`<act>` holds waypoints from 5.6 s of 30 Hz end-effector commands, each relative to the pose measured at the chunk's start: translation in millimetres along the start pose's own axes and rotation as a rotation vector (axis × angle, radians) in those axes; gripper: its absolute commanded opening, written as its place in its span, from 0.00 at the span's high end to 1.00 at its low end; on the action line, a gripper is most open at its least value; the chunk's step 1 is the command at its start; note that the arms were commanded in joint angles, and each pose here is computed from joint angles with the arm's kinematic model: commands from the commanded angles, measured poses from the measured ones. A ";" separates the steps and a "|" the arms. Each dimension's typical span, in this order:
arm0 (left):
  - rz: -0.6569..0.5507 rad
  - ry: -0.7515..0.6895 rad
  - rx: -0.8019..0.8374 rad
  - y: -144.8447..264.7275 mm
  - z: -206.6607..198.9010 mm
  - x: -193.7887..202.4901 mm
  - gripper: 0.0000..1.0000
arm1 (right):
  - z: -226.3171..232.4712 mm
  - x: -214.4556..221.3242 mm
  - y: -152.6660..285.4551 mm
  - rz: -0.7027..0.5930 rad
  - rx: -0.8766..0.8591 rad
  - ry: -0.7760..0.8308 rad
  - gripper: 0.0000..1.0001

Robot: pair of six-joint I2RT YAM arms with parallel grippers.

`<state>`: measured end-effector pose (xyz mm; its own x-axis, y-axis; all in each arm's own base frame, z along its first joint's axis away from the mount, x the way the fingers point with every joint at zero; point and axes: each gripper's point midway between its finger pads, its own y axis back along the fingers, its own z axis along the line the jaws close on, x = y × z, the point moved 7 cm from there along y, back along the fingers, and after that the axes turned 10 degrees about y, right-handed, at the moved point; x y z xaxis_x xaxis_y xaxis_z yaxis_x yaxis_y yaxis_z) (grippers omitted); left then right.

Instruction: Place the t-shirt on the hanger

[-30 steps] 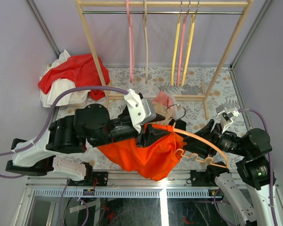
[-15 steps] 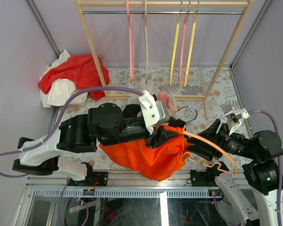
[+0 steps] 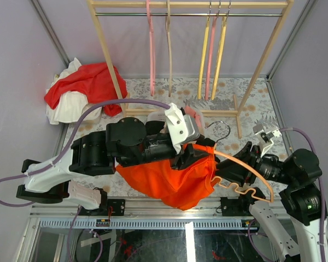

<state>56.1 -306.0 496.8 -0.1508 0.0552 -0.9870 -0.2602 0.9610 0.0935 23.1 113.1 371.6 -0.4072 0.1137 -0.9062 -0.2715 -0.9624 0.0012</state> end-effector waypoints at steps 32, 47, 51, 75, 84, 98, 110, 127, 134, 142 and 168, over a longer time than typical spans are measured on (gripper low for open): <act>-0.124 -0.009 0.016 -12.4 3.1 -21.9 1.00 | -17.2 -0.8 -13.3 0.005 -0.029 -0.094 0.53; -0.146 0.002 0.092 -33.5 -0.8 -28.8 1.00 | -38.6 5.8 -25.6 0.027 -0.072 -0.103 0.41; -0.161 0.008 0.118 -41.6 -0.9 -32.7 1.00 | -45.9 9.7 -27.2 0.045 -0.043 -0.106 0.41; -0.143 0.034 0.060 -30.1 14.0 -25.5 1.00 | -105.7 35.9 -11.8 0.164 0.517 -0.093 1.00; -0.173 0.036 -0.077 30.6 31.4 -23.5 1.00 | -81.0 23.8 1.9 0.123 0.535 -0.049 1.00; -0.048 0.065 -0.279 22.1 56.1 34.4 1.00 | -93.4 42.3 -8.5 0.145 0.479 -0.128 1.00; 0.256 0.178 -0.352 -9.1 34.6 152.0 0.70 | -113.1 51.4 -16.1 0.181 0.498 -0.156 1.00; 0.370 0.027 -0.325 -16.3 -24.4 282.1 0.47 | -110.1 -7.6 -32.6 0.124 0.456 -0.102 1.00; 0.272 0.037 -0.185 -30.7 -35.8 294.5 0.44 | -113.5 -16.3 -38.3 0.112 0.444 -0.107 1.00; 0.240 0.041 -0.120 -36.9 -59.9 298.4 0.44 | -114.9 -23.8 -41.1 0.112 0.440 -0.099 1.00; 0.158 -0.145 -0.391 -89.6 -56.4 359.8 0.76 | -102.8 -39.8 -37.7 0.092 0.439 -0.066 1.00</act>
<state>44.8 -380.8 138.9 -0.1337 0.3184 -0.9385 -0.6971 0.6429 0.3174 142.1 119.7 332.1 -0.5986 0.0304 -0.8005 -0.5357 -0.7582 0.3718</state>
